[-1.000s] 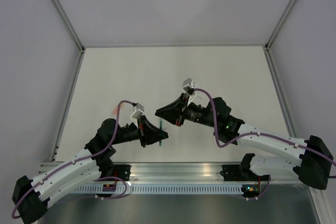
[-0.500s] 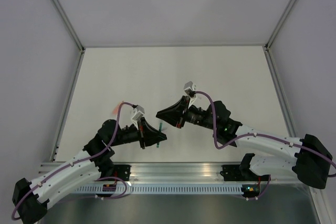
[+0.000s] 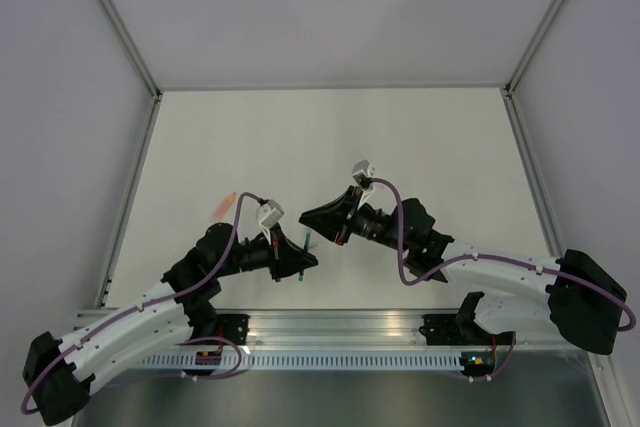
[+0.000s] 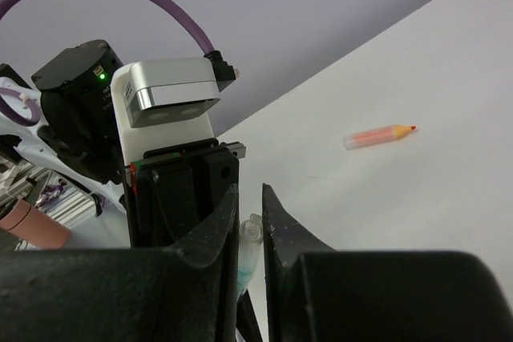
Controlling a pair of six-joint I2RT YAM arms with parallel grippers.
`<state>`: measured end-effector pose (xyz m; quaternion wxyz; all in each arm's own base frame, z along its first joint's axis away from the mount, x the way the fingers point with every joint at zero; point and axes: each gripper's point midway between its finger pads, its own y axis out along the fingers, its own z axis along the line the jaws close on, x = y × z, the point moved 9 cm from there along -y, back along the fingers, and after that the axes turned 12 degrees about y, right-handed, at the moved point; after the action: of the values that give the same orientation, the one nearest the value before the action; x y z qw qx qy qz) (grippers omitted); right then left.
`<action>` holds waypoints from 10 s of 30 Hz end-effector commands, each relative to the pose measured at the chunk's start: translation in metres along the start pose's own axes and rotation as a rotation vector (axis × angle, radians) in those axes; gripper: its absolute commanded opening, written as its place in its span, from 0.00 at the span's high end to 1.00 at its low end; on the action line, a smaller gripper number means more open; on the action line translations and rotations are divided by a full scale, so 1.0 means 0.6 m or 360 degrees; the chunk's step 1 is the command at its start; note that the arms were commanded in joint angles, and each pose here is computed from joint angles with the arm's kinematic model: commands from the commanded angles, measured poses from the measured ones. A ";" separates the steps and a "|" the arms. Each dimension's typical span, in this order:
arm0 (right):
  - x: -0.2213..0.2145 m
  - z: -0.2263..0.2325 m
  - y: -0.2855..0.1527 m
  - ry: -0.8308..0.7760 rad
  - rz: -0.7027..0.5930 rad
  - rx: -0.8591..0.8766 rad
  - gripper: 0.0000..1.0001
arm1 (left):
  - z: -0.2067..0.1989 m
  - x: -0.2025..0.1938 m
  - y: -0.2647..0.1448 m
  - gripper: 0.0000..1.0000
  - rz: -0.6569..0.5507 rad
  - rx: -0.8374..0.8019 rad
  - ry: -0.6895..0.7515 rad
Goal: Insert the pens into the pen caps
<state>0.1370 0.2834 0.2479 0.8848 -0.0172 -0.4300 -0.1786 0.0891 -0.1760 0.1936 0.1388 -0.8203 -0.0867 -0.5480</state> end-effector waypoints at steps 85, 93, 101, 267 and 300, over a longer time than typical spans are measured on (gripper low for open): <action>-0.110 0.075 -0.070 -0.0098 0.0248 -0.0301 0.32 | -0.014 0.186 -0.041 0.98 -0.0706 0.0403 0.0364; -0.010 0.116 -0.109 -0.0240 0.0078 -0.0401 0.20 | -0.005 0.151 -0.028 0.98 -0.0637 0.0326 0.0363; 0.101 0.178 -0.079 -0.0513 -0.0055 -0.0466 0.30 | -0.022 0.132 -0.018 0.98 -0.0561 0.0055 0.0415; 0.042 -0.155 -0.172 0.0323 -0.0157 -0.1433 0.64 | 0.183 0.102 0.092 0.24 0.0273 0.2314 -0.2545; 0.043 -0.138 -0.170 0.0344 -0.0141 -0.1297 0.63 | 0.185 -0.082 0.136 0.35 0.0188 0.2599 -0.2831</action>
<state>0.1810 0.1640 0.1964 0.8336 -0.3471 -0.2178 -0.3705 0.1832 -0.2114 0.1004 0.5981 -0.6338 -0.3521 0.3413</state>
